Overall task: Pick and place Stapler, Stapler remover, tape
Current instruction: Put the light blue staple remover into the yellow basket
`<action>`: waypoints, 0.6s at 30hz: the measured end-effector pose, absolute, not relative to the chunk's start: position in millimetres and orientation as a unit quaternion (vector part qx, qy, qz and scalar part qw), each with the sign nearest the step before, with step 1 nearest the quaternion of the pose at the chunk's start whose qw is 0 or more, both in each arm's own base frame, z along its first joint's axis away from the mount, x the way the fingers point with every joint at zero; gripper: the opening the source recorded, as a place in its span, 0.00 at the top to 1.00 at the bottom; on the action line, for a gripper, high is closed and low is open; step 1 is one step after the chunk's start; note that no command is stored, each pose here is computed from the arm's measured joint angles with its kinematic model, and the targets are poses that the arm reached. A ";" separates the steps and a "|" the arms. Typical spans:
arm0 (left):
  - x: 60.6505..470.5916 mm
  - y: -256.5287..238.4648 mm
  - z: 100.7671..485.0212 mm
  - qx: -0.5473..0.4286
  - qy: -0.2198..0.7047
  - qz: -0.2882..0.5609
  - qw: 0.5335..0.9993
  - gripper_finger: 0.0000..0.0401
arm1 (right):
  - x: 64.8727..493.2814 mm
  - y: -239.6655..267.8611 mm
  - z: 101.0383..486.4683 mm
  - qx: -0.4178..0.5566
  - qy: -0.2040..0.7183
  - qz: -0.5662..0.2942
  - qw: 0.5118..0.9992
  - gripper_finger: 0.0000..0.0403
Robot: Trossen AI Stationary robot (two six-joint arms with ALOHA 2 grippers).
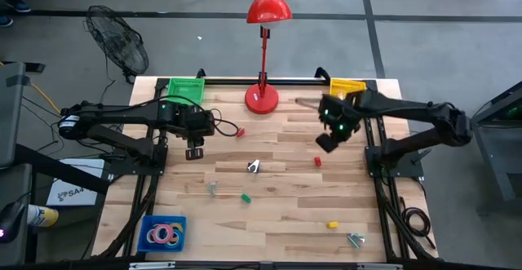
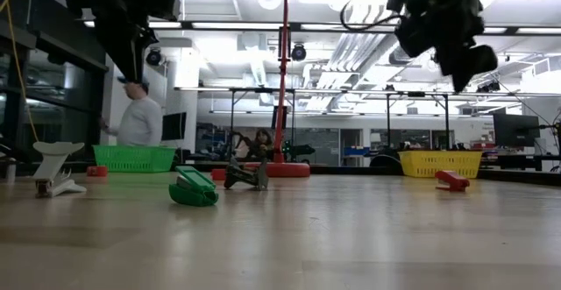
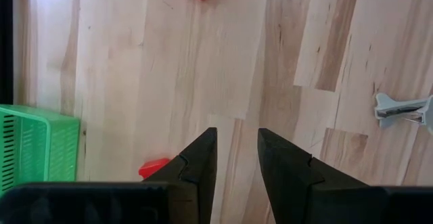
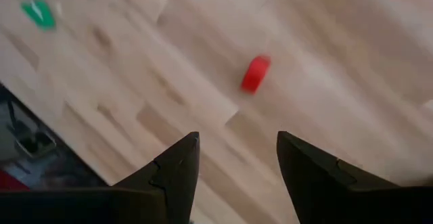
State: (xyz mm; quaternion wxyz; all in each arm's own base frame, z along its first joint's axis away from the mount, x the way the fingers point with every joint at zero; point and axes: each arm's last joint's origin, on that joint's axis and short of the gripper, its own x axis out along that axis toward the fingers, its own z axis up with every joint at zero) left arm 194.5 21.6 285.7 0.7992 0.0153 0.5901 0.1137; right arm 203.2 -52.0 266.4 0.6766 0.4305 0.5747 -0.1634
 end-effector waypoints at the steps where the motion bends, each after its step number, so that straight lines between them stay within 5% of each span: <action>1: 194.4 21.6 285.7 0.015 0.590 0.114 0.799 0.74 | 205.0 -44.2 266.3 0.427 0.581 -0.158 0.675 0.53; 18: 196.3 20.9 286.1 0.005 0.583 0.103 0.806 0.74 | 191.9 87.0 266.0 0.351 0.673 -0.093 0.644 0.53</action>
